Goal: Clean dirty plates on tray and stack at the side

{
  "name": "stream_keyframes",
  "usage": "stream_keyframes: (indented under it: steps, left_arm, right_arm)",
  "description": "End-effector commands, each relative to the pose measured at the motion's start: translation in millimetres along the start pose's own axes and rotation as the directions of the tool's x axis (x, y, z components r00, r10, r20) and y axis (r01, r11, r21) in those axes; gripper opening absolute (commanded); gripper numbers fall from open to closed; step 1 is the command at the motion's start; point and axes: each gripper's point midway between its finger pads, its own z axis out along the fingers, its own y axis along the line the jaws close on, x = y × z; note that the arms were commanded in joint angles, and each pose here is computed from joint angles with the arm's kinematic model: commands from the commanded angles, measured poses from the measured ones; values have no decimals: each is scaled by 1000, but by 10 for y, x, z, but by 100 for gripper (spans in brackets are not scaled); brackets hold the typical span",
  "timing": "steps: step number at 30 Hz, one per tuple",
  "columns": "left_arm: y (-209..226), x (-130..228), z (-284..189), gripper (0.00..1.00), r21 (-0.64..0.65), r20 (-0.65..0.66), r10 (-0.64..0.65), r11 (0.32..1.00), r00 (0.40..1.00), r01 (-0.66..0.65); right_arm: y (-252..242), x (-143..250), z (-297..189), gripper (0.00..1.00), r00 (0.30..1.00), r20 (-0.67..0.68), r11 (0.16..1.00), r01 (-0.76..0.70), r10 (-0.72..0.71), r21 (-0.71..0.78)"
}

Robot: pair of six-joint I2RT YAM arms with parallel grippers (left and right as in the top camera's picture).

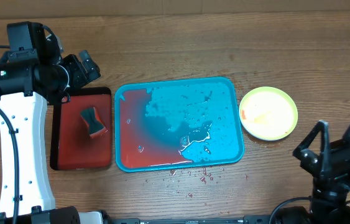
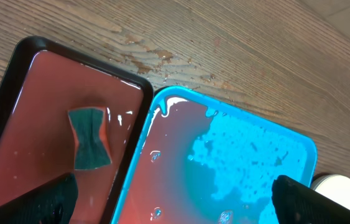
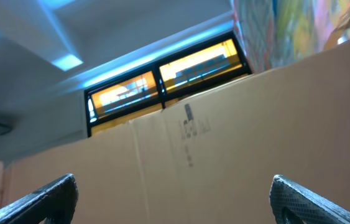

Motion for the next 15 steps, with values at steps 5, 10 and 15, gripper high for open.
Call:
stream_keyframes:
  steps: [5, 10, 15]
  left_arm:
    - [-6, -21, -8, 100, -1, 6, 1, 1000, 1000, -1]
    - [0, -24, -9, 100, -2, 6, 0, 1000, 1000, 0]
    - [-7, -21, -8, 100, 0, 5, 1, 1000, 1000, -1]
  right_arm:
    - [-36, 333, -242, 100, 999, -47, 999, -5, 4, -32]
    - [-92, 482, -379, 100, 998, -56, 1000, -5, 3, -29]
    - [-140, 611, -466, 100, 998, -69, 1000, -4, 3, -24]
